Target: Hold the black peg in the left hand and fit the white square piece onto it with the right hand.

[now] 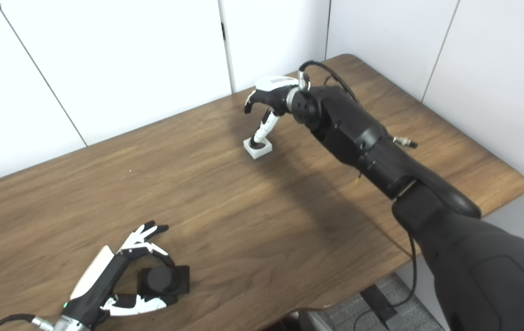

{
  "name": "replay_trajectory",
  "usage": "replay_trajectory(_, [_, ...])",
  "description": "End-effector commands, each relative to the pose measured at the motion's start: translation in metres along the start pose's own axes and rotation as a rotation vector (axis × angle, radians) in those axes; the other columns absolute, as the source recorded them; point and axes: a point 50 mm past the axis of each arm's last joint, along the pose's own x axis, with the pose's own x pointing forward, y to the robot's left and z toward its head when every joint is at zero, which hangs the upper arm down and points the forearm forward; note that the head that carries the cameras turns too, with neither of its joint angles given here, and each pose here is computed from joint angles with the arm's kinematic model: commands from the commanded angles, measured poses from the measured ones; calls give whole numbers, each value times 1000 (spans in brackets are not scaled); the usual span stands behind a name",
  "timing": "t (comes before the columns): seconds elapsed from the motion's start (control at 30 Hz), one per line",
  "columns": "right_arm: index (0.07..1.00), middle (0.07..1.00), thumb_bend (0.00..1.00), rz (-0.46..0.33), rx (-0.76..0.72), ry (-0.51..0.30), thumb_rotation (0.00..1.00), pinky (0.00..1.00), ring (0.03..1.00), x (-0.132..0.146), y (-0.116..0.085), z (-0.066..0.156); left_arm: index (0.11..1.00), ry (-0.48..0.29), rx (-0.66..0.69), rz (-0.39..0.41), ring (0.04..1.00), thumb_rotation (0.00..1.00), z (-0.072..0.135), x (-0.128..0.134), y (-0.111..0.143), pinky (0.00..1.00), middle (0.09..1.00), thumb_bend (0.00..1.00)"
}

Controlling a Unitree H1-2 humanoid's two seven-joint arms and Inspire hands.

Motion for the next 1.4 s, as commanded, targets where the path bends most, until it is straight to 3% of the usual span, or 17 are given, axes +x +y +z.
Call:
replay_trajectory(0.0, [821, 1000, 922, -20, 0, -10, 378, 892, 999, -7, -34, 4, 487, 111, -11, -81, 1000, 56, -19, -21, -21, 998, 923, 522])
replay_trajectory(0.3, [793, 1000, 990, 118, 18, 5, 353, 856, 1000, -10, -32, 4, 487, 118, -15, -76, 1000, 56, -20, -21, -19, 995, 927, 522])
replay_trajectory(0.53, [780, 1000, 1000, 165, 14, 5, 342, 847, 1000, -12, -30, 5, 487, 122, -17, -76, 1000, 56, -20, -21, -19, 992, 929, 522])
replay_trajectory(0.7, [779, 1000, 980, 175, -2, 7, 276, 841, 997, -10, -23, 4, 487, 128, -18, -72, 1000, 56, -20, -21, -18, 989, 928, 522])
replay_trajectory(0.93, [736, 980, 870, 146, -4, -8, 143, 832, 970, -8, -4, -4, 487, 128, -13, -69, 1000, 56, -20, -22, -18, 989, 928, 522])
replay_trajectory(1.03, [701, 940, 816, 95, -19, -16, 94, 918, 953, -7, 4, -8, 487, 129, -15, -69, 1000, 57, -20, -23, -17, 995, 928, 522])
replay_trajectory(1.13, [689, 927, 769, 60, -38, -27, 87, 972, 954, -7, 10, -11, 487, 130, -15, -69, 1000, 57, -19, -23, -18, 979, 929, 522])
replay_trajectory(1.37, [672, 906, 744, -3, -39, -46, 95, 946, 937, -4, 23, -15, 487, 135, -14, -69, 1000, 56, -17, -24, -18, 974, 929, 522])
